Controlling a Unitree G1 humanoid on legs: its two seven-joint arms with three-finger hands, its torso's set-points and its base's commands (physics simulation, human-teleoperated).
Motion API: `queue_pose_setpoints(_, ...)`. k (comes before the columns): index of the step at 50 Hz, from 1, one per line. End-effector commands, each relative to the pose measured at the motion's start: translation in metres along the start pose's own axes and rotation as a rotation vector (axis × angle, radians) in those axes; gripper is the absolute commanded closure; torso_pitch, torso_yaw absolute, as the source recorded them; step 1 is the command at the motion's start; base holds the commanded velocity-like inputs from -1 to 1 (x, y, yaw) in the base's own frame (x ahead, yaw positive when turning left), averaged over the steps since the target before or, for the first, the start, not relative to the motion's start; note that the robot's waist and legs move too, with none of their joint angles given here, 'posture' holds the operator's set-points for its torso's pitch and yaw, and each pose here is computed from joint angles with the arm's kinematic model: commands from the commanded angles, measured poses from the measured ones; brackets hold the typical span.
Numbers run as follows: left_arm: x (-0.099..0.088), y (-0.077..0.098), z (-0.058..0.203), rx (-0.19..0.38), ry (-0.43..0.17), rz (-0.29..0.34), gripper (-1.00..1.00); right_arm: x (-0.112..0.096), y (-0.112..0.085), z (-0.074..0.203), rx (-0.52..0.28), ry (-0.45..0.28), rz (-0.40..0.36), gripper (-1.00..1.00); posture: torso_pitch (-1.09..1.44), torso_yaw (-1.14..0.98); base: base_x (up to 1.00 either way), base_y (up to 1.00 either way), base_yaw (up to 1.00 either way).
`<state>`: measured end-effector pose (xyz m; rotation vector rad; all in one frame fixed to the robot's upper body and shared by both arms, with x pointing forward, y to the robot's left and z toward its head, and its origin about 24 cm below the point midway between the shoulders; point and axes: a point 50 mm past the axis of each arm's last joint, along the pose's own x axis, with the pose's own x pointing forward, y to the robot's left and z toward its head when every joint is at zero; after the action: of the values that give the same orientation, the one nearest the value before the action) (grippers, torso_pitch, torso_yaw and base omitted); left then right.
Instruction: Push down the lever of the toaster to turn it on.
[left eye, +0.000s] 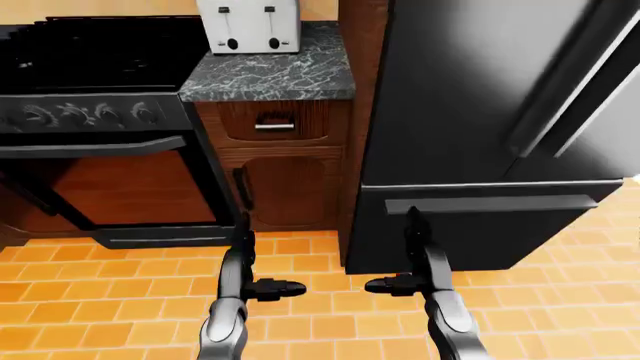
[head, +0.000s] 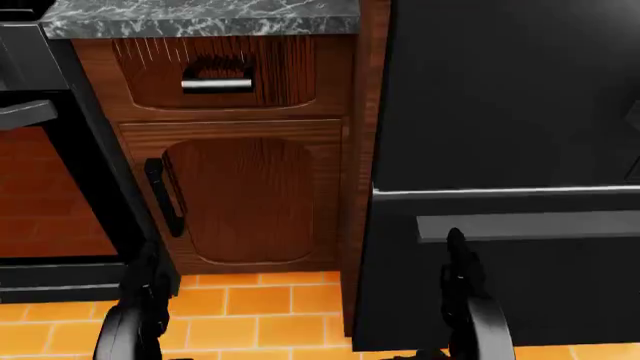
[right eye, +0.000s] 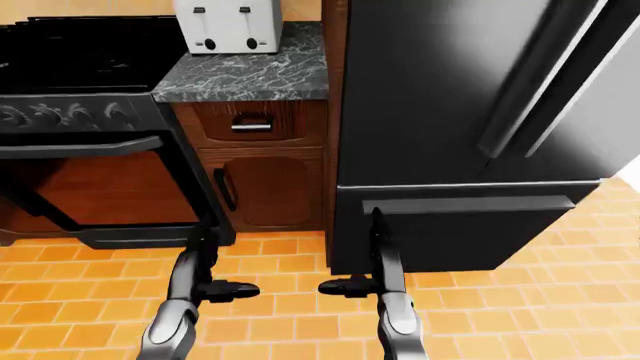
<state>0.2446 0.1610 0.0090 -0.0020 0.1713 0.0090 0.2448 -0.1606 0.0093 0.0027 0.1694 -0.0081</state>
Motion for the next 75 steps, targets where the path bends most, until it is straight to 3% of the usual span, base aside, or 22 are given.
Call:
queue_pose_setpoints(1,0.0056,-0.0011,0.0313,0.02,-0.18,-0.003,-1.0,0.0033,0.0007,0.0342,-0.006,-0.173,0.003,-1.0,0.0,0.0,0.0,0.0,0.0)
queue_pose_setpoints(30,0.0049,-0.0027,0.0255,0.047,-0.172,0.0,-1.0,0.0019,-0.0023,0.0344,-0.018,-0.171,-0.015,-1.0,0.0,0.0,0.0,0.08,0.0)
queue_pose_setpoints(75,0.0027,-0.0042,0.0316,0.032,-0.179,-0.001,-1.0,0.0025,-0.0031,0.0319,-0.026,-0.168,-0.02,-1.0,0.0,0.0,0.0,0.27,0.0)
